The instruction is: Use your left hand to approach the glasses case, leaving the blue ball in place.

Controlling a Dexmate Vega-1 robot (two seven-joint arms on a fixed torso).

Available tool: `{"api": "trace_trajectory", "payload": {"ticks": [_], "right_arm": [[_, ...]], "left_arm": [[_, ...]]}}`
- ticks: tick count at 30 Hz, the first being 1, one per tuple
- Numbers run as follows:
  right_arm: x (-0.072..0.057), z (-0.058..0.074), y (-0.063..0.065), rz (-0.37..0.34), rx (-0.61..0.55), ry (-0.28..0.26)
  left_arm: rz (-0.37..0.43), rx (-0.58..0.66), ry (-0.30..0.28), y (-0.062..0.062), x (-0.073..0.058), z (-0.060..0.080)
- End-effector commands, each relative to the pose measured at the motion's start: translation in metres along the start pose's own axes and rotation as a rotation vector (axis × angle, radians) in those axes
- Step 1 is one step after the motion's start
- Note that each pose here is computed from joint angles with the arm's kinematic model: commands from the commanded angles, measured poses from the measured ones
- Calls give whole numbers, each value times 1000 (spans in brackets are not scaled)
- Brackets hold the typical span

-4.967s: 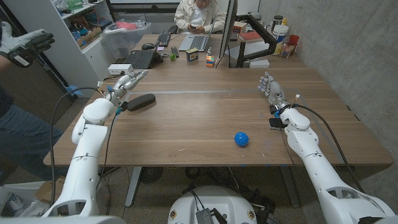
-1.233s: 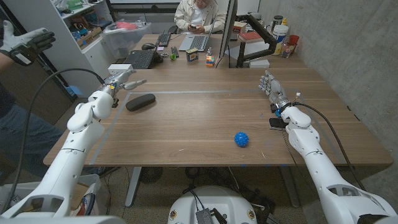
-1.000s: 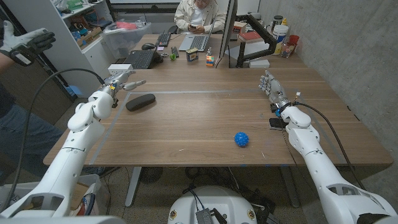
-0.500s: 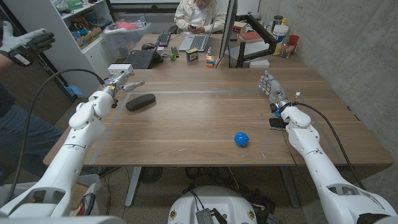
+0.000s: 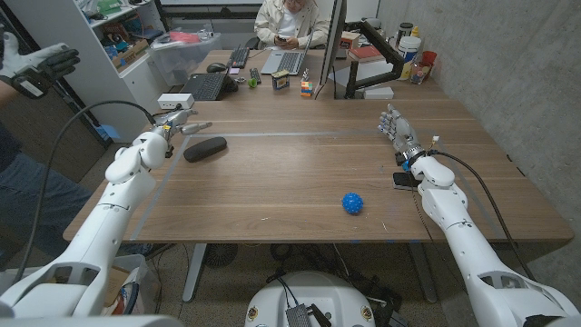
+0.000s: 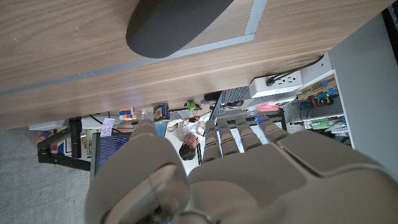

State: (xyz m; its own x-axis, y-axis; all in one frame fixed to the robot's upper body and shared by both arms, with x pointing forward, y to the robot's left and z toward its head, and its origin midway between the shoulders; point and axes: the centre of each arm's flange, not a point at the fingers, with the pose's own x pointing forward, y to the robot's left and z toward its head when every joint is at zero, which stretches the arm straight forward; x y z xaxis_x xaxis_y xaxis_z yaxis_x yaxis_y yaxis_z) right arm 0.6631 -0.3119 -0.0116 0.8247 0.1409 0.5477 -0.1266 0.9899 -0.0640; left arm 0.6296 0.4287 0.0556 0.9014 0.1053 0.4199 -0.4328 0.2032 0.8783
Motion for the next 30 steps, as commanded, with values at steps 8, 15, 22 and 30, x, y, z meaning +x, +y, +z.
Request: {"api": "trace_trajectory", "payload": {"ticks": [8,15,22,30], "right_arm": [[-4,-3,0,-3,7,1],[-4,-4,0,-1,9,2],[-3,-5,1,0,9,3],[-2,-5,1,1,10,3]], "left_arm": [[-49,1,10,-14,16,4],[-61,-3,15,-18,18,3],[-76,-2,18,-24,21,4],[-82,-4,21,-27,23,4]]}}
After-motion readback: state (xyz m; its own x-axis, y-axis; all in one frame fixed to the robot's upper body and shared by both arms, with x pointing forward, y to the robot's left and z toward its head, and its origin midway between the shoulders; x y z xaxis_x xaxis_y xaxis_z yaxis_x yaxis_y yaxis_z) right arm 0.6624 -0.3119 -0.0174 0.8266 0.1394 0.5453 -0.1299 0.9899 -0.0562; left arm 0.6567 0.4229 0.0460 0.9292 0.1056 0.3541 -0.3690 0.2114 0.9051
